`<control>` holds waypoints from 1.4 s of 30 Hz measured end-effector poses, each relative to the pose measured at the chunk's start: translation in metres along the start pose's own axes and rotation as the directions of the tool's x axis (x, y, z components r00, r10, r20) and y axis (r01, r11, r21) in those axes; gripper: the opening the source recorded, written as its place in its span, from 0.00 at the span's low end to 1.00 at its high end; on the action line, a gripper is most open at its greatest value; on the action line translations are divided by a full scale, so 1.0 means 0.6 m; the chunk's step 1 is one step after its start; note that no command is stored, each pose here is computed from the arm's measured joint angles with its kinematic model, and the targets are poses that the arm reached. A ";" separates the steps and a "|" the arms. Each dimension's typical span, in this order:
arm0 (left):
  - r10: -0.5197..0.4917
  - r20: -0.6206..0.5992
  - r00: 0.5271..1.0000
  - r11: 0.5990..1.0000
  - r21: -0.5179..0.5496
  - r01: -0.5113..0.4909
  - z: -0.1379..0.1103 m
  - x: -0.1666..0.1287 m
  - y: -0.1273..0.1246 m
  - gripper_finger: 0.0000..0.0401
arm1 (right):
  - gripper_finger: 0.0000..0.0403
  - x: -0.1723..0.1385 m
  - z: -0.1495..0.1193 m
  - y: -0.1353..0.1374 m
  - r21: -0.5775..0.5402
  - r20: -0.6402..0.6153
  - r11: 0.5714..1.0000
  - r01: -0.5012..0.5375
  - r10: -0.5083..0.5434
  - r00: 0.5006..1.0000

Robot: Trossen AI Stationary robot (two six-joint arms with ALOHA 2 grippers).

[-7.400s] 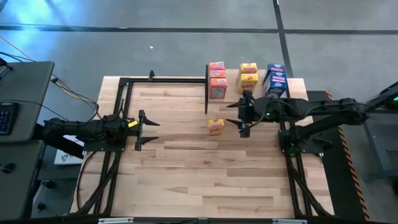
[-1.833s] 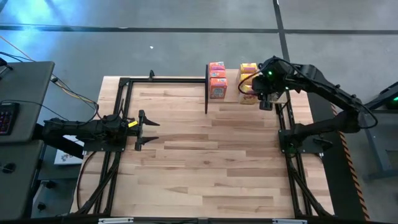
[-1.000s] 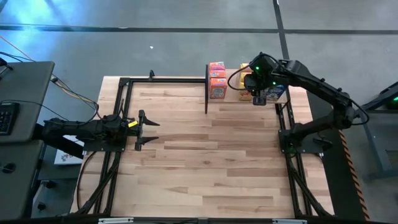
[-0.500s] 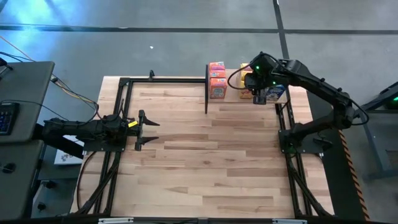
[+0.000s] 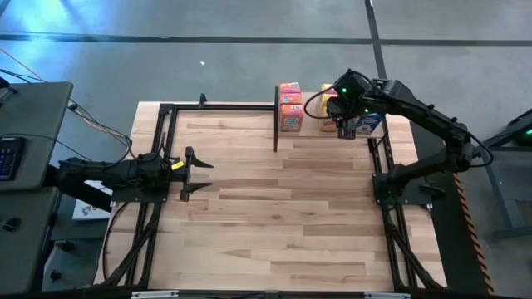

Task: Stack cereal on shelf
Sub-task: Put the yellow cereal box on the shelf aligned with the yellow cereal boxes, then return to Home Position

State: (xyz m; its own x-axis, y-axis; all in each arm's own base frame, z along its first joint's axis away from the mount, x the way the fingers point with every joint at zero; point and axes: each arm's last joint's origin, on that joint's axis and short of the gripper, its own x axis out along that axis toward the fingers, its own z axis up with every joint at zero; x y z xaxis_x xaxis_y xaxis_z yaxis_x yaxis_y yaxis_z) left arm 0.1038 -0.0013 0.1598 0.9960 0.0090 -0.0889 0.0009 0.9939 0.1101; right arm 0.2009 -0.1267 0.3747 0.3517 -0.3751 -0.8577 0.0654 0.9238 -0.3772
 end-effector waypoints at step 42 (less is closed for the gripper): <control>0.000 0.000 1.000 1.000 0.000 0.000 0.000 0.000 0.000 0.68 | 0.62 -0.147 -0.044 0.080 0.098 0.449 0.985 -0.144 0.085 0.890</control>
State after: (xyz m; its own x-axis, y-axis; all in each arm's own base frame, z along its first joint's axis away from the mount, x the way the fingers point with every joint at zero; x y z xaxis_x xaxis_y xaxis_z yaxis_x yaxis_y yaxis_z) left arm 0.1038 -0.0013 0.1598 0.9960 0.0090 -0.0889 0.0009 0.9939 0.1102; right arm 0.1482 -0.0513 0.4229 0.7373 -0.2209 -0.6384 0.1054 0.9711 -0.2142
